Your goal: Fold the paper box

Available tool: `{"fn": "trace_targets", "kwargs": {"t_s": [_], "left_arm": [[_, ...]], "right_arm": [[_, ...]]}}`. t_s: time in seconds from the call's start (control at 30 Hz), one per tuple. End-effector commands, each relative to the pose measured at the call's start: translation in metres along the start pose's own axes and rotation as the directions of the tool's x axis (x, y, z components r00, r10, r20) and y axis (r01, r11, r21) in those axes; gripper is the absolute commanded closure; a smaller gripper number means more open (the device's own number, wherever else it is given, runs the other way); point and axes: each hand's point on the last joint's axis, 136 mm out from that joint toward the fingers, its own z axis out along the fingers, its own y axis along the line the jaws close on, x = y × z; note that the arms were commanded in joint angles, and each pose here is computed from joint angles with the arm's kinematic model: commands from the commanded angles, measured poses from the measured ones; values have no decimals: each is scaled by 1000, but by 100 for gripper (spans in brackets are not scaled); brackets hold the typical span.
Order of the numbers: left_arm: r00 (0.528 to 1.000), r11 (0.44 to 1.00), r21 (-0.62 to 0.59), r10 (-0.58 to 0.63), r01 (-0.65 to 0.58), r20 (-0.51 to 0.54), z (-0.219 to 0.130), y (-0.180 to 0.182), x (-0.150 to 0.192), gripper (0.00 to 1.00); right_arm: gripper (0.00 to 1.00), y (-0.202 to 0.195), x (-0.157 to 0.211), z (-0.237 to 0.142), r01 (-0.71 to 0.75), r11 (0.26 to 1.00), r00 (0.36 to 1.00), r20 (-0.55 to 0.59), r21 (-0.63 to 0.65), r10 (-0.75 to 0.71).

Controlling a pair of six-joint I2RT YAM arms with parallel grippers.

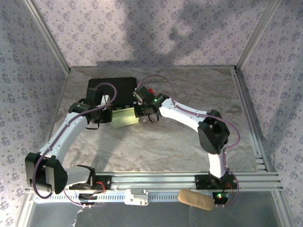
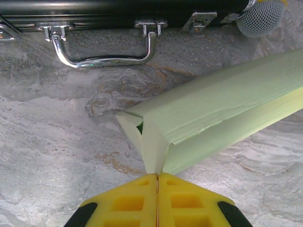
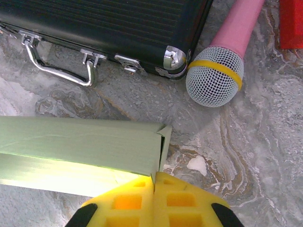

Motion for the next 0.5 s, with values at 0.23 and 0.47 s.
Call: {"fn": "trace_targets", "kwargs": {"t_s": [0.23,0.47], "left_arm": [[996,994,71,-88,89,-20,-2,-18,-7,93],[992,988,90,-123,125,-26,-1,-22,-8,93]], "right_arm": [[100,4,14,4,9,1000,999,-49,27,-8],[100,7,14,4,15,999,999,-46,33,-14]]}}
